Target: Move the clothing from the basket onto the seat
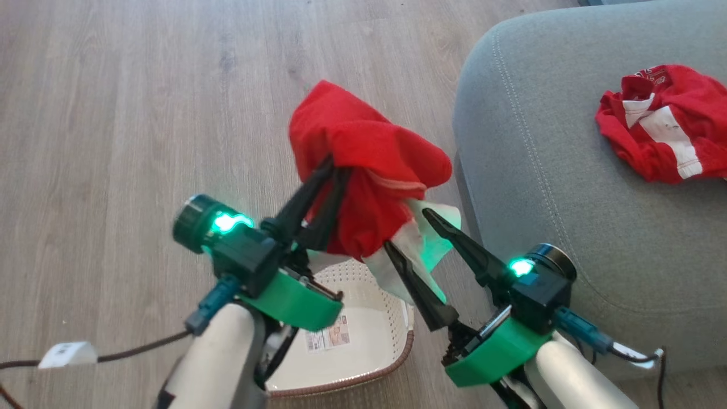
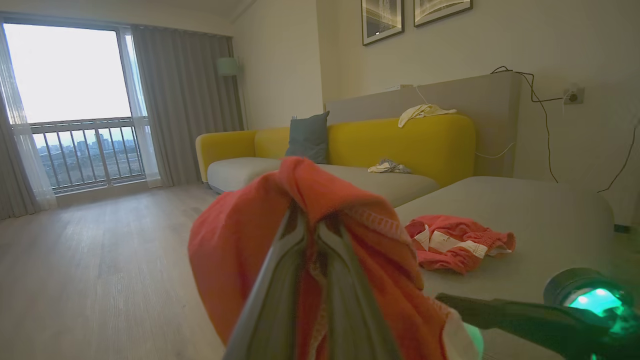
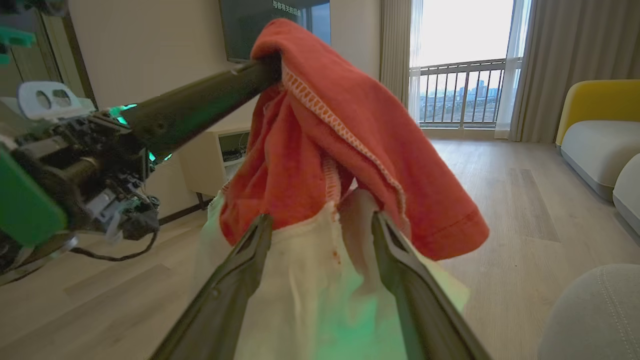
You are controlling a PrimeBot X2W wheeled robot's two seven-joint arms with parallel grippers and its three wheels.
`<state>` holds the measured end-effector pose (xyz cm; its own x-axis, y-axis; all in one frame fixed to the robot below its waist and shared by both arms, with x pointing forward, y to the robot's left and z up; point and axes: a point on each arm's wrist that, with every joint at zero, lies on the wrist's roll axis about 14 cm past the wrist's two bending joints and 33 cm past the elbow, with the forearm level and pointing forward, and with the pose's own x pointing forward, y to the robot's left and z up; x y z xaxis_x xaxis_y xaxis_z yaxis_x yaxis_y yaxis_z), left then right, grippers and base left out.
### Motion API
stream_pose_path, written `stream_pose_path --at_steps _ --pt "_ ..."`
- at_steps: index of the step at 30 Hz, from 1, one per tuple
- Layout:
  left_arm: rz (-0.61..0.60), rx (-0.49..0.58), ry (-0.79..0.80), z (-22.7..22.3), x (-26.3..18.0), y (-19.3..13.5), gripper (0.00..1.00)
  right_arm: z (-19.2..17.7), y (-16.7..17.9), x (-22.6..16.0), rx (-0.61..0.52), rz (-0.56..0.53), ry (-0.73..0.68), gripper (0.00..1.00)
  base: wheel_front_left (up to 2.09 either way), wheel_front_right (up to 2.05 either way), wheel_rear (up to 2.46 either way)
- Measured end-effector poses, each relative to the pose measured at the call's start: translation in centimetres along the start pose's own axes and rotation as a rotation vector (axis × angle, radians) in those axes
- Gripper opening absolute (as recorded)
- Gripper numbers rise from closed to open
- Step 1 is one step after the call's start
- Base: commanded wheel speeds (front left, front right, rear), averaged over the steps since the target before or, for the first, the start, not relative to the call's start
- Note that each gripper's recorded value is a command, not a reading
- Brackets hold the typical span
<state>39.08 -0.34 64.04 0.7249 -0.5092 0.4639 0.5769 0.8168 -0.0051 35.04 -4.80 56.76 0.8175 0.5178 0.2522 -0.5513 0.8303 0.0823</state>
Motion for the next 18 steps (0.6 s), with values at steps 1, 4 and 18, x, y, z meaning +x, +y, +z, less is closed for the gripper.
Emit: stream_pose_path --at_steps 1,4,18 --pt "-0.010 -0.003 0.002 -0.1 0.0 -0.4 0.00 -0.2 0.0 0.2 -0.003 0.005 0.005 1.00 0.00 0.00 0.00" --pt "-0.044 -0.012 0.008 -0.2 -0.2 -1.6 0.00 -0.8 0.0 0.5 -0.007 0.014 0.026 1.00 0.00 0.00 0.00" --pt "-0.200 -0.064 0.043 -0.8 -1.3 -7.0 0.00 -2.3 0.1 2.0 0.003 0.020 0.064 1.00 0.00 0.00 0.00"
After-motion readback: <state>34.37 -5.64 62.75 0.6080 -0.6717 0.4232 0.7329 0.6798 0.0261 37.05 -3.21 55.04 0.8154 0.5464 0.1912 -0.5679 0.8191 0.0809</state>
